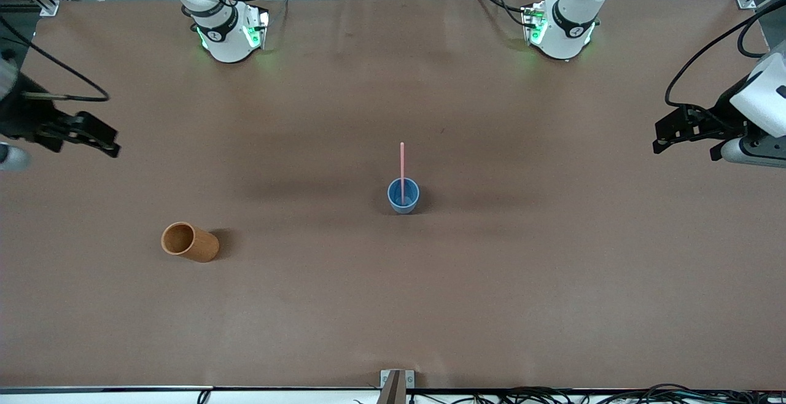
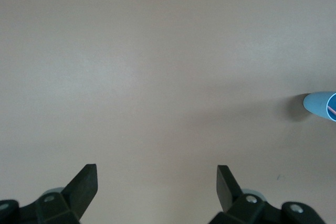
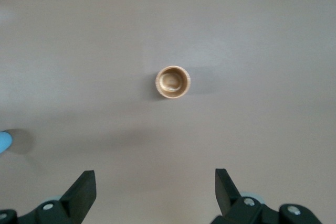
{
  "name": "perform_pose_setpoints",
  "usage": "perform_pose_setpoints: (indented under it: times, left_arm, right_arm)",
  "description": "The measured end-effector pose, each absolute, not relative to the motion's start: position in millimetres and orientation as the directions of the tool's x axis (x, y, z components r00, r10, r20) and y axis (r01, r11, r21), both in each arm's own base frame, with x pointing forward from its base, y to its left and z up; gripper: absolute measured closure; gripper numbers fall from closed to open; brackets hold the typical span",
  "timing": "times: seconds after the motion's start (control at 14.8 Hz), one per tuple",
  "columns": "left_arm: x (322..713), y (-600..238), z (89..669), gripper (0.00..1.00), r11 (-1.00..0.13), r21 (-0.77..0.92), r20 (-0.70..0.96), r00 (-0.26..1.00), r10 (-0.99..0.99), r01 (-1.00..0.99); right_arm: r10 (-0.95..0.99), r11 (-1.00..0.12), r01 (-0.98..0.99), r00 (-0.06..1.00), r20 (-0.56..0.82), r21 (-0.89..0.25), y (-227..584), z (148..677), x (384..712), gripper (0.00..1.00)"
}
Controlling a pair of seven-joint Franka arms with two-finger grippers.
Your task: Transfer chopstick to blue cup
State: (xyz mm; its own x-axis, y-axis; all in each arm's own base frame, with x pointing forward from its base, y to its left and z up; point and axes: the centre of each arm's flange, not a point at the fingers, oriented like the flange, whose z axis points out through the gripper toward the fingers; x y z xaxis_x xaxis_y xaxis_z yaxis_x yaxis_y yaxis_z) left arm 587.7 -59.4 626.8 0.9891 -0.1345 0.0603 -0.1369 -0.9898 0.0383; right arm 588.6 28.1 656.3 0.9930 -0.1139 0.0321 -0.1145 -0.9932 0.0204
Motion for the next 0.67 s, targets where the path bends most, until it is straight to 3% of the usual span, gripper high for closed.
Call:
perform_pose_setpoints:
  times: [0.34,0.67]
  left_arm:
    - [588,-59,627,0.0,-0.99,0.038,0.06,0.989,-0.134,-0.137]
    - [588,-59,627,0.0,-0.99,0.038,0.06,0.989,-0.133,-0.136]
  right_arm:
    - [-0.1,-0.995,-0.1,0.995,-0.012,0.031,-26,663,572,0.0]
    - [-0.09,-0.996,-0.09,0.996,0.013,0.028,-29,675,568,0.0]
